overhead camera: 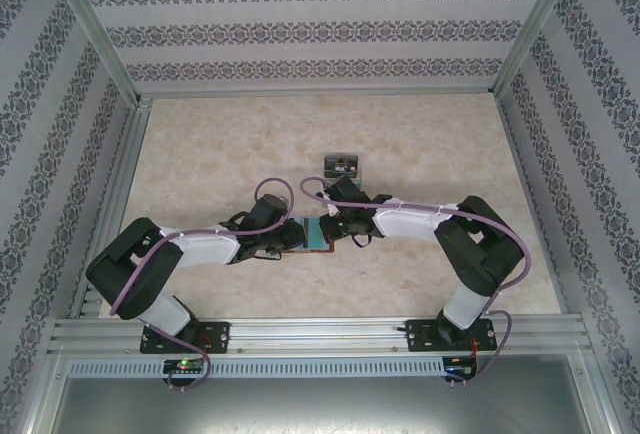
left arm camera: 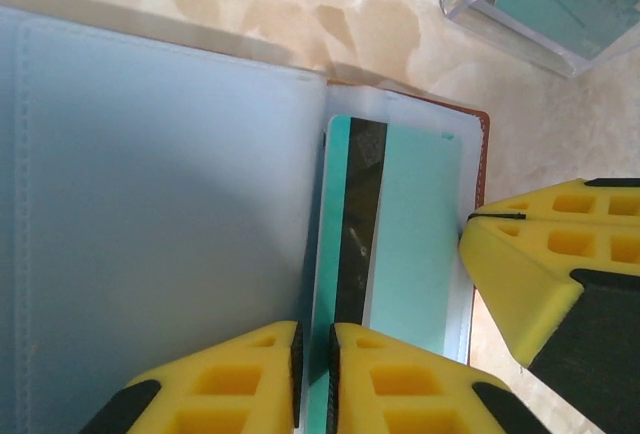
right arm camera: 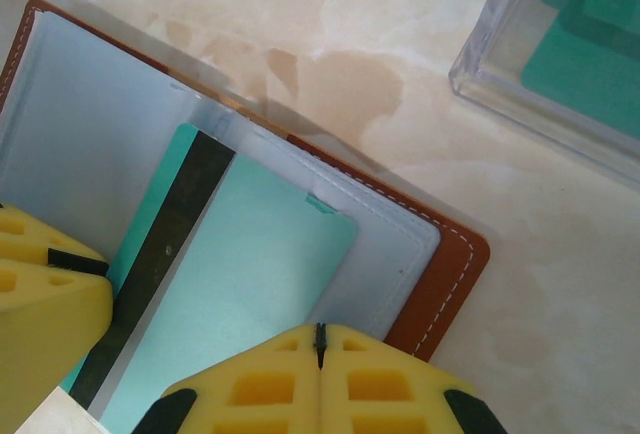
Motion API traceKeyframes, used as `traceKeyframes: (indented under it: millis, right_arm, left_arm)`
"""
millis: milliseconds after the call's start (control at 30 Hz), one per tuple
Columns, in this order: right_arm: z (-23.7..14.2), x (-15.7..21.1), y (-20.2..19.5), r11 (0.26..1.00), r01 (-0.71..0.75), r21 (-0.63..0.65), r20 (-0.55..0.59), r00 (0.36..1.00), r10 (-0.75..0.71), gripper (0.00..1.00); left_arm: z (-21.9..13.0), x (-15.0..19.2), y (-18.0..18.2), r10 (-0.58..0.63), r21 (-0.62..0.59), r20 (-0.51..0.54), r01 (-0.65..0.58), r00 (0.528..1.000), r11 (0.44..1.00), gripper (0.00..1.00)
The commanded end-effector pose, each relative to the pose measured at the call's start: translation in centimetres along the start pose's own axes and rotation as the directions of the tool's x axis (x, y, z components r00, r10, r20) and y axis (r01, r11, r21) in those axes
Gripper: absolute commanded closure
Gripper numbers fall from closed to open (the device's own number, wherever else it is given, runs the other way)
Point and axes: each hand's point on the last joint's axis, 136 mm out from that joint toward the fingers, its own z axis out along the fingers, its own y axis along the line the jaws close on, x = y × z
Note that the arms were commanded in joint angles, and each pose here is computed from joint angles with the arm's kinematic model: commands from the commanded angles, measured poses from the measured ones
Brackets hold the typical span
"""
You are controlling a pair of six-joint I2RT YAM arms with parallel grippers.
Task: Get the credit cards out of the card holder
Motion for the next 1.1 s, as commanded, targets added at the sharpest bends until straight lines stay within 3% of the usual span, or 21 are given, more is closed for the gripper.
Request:
traceKeyframes:
  millis: [0,133,300,900,1067]
  right_arm:
    - [0.5,0.8,0.4,1.0,0.001,-0.009,-0.032,0.999,-0.001,0.98]
    - [0.5,0.7,0.4,1.0,0.002,-0.009,-0.032,0.999,-0.002,0.99]
    - [0.7,0.8,0.3,1.0,0.002,-0.004,-0.037,0.999,-0.002,0.99]
    - [0.6,0.7,0.0,1.0,-0.004,0.003,-0.033,0.999,0.004,0.99]
    - [0.1,0.3,0.4,1.0,0.0,-0.012,-0.009,1.0,0.0,0.99]
  left_arm:
    - [0.2,-0.3,-1.4,0.026,0.042,0.01,-0.026,1.0,0.999,0.84]
    - [0.0,-0.3,-1.6,0.027,0.059,0.017,-0.028,1.0,0.998,0.85]
    - [-0.4,-0.5,-1.6,0.026,0.073,0.03,-0.028,0.999,0.997,1.0]
    - [-4.1,-1.6,0.9,0.033,0.029,0.081,-0.035,0.996,0.999,1.0]
    - [-6.2,-2.0,0.2,0.072,0.033,0.116,-0.076,0.991,0.997,1.0]
